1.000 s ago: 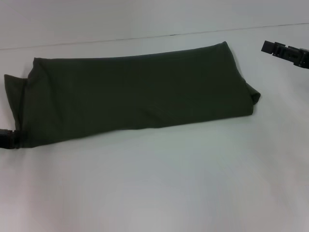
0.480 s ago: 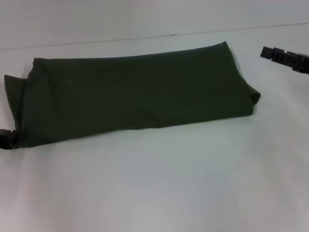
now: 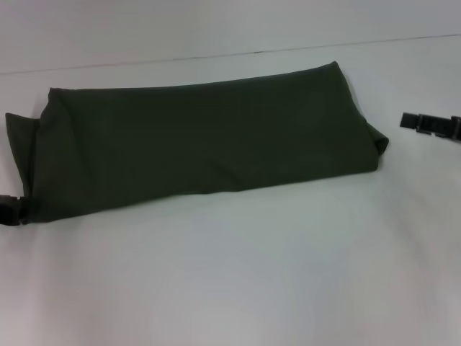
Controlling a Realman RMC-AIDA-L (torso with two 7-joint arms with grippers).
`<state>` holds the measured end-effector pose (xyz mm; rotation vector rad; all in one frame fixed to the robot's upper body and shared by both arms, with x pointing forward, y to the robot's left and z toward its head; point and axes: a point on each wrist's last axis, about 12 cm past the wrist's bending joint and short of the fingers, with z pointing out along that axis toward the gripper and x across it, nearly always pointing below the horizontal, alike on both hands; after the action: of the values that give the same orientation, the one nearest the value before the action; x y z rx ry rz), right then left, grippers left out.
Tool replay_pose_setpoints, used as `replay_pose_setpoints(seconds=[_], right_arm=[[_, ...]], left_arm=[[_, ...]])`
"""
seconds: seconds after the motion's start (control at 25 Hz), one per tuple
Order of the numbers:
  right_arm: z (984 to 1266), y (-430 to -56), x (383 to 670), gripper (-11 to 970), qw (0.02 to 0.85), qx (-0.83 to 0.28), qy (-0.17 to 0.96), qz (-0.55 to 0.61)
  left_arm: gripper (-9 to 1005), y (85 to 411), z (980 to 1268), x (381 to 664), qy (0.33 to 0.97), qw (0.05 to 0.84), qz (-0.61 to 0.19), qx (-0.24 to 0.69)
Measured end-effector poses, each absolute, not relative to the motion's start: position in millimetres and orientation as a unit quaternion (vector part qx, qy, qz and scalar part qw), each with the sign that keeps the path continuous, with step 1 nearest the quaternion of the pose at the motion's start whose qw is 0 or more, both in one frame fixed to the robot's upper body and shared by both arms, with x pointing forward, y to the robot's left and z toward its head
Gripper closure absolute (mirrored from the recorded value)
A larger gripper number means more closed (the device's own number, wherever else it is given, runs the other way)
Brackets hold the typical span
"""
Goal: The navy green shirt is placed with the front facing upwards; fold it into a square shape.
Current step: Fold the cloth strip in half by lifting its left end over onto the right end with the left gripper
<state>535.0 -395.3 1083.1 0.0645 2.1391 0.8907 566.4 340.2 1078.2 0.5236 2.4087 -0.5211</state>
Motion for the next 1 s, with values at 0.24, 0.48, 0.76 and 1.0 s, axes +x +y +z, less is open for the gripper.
replay_pose_setpoints(seconds=[0.24,0.48,0.76,1.0], right_arm=[[1082,-398,537,316,0.365,0.053,0.86,0.352],[1080,-388,547,317,0.347,0.058,0.868,0.35],[1071,-366,560,319,0.324,0.046,0.881,0.342],[1064,-361,564,320,0.316,0.044,0.89,0.325]], left_arm=[[975,340,1078,566,0.909,0.307,-0.196,0.204],[975,340,1079,567,0.908,0.308,-0.195,0.205],[976,340,1080,568,0.907,0.31,-0.194,0.208],[976,341,1080,568,0.907,0.31,-0.193,0.209]])
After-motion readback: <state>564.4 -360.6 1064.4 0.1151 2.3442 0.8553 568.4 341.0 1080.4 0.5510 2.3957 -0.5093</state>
